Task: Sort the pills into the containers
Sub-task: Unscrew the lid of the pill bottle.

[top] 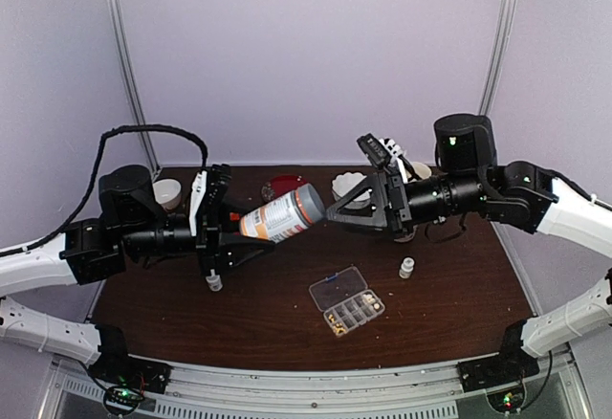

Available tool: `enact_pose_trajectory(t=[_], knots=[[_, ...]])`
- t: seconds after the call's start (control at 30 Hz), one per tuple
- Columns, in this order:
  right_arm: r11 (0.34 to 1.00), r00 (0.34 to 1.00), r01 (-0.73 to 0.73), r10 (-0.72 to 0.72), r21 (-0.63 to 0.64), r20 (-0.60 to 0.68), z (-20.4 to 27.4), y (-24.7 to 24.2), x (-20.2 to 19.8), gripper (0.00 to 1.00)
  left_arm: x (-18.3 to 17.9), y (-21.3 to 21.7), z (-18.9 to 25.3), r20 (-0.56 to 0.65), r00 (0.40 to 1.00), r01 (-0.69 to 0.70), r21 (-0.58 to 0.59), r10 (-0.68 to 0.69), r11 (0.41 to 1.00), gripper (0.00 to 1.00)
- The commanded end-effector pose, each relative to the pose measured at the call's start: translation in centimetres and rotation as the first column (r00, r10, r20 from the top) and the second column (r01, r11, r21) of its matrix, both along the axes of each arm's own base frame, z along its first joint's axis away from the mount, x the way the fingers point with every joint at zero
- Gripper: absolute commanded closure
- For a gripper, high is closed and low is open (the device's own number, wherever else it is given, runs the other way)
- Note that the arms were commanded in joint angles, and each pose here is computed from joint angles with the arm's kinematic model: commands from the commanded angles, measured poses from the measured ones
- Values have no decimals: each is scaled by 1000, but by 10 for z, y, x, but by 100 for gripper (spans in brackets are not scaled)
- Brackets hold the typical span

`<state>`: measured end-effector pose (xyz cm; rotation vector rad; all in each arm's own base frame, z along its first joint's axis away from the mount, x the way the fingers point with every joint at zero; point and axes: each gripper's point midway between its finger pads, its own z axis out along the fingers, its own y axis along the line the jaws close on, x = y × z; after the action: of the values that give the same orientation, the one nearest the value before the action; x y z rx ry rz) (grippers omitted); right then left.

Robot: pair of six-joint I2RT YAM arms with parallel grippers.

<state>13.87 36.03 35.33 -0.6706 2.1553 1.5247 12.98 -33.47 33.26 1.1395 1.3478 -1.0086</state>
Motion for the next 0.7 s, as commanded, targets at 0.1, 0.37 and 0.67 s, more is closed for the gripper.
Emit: enact_pose_trajectory(t=[0.1, 0.37, 0.67], knots=[[979, 953, 56, 7, 196, -304, 31, 1, 5, 4, -1, 6, 16, 99, 995, -11, -43, 16, 999, 74], [973, 947, 73, 1, 219, -320, 42, 9, 12, 5, 1, 6, 15, 159, 987, -17, -22, 20, 1000, 75], [978, 950, 106, -46, 181, -308, 44, 13, 19, 9, 7, 0, 7, 172, 985, -28, 27, 23, 999, 76]])
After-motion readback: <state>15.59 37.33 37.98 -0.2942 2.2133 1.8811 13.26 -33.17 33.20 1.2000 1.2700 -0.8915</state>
